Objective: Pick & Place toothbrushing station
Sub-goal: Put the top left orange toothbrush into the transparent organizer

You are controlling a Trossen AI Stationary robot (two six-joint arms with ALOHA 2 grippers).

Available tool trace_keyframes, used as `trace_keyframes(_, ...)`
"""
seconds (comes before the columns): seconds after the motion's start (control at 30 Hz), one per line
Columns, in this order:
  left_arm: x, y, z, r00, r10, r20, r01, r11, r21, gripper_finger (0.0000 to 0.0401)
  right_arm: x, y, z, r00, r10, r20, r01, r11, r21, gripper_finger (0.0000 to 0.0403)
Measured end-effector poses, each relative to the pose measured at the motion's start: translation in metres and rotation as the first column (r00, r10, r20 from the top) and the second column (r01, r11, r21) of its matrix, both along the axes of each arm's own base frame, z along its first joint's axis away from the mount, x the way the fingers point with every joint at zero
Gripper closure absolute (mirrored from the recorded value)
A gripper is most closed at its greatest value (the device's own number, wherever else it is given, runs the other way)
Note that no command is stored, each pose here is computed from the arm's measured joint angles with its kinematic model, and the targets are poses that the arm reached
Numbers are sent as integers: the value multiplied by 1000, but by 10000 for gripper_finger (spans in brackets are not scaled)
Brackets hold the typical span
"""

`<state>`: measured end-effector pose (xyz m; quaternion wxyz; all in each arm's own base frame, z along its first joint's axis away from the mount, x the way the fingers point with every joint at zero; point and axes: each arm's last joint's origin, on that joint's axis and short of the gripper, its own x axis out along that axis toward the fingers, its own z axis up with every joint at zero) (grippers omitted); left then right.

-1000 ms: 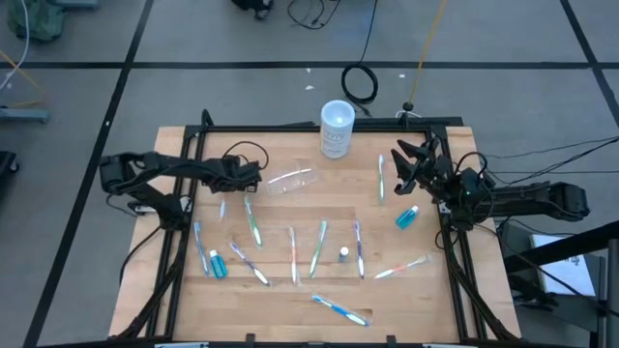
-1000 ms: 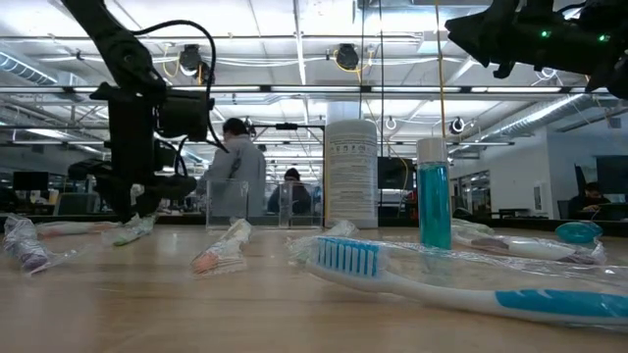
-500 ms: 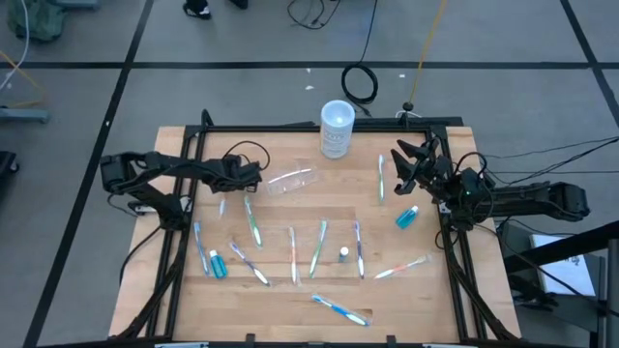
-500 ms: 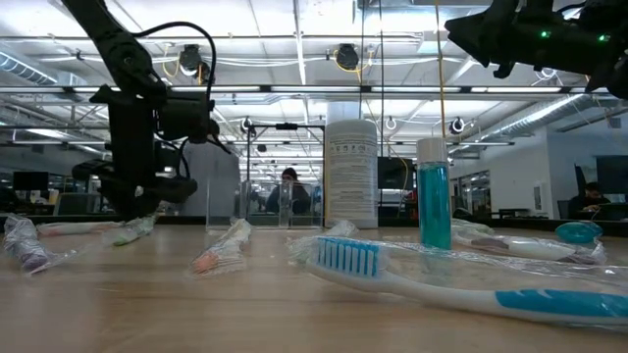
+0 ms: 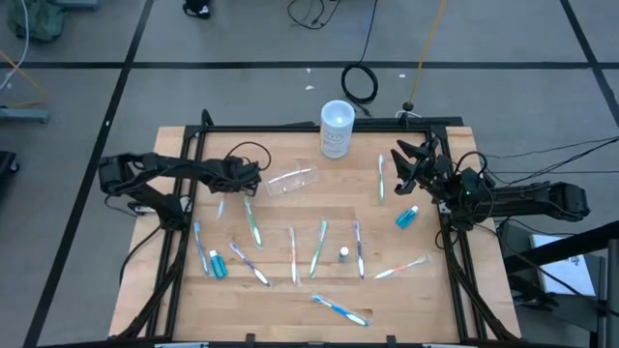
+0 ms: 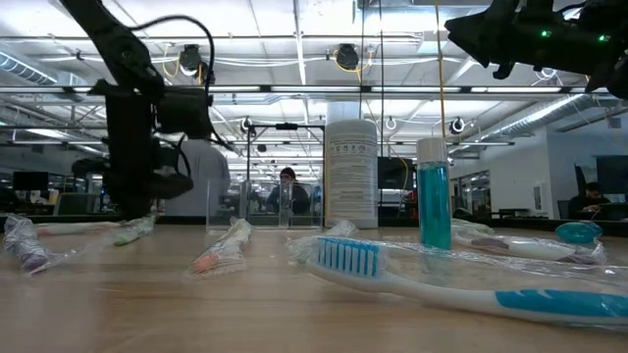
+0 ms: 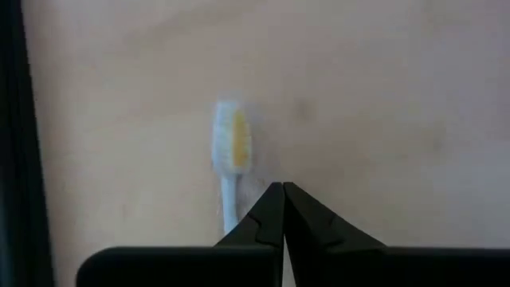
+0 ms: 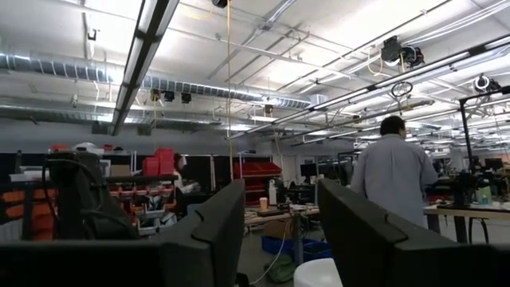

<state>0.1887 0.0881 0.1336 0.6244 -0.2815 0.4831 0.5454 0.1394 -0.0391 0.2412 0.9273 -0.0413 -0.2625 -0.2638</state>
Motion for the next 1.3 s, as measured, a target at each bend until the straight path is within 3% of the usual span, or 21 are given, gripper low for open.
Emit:
trace_keyframes(0.1,2,0,15,999,-27,44,24,998,58,397,0,0,0,1000,0,0,0,1000,0,252)
trace_keyframes(0.23,-2,-2,24,995,-88,43,85,994,63,394,0,0,0,1000,1,0,-1,1000,1,252)
trace_keyframes(0.47,-12,-4,27,978,-191,-78,193,981,12,325,0,0,0,1000,1,-6,-1,1000,3,252)
trace_keyframes(0.7,-21,2,20,992,-114,-56,110,991,-73,237,0,0,-1,1000,1,-7,-1,1000,3,252)
trace_keyframes(0.87,-31,5,8,998,-21,-54,19,999,-47,193,1,0,-1,1000,1,-10,-1,1000,4,252)
trace_keyframes(1.17,-32,15,-13,995,-61,78,56,996,73,184,1,0,-1,1000,1,-11,-1,1000,4,252)
trace_keyframes(1.3,-36,18,-13,996,-62,60,58,995,75,215,1,0,-1,1000,1,-10,-1,1000,4,252)
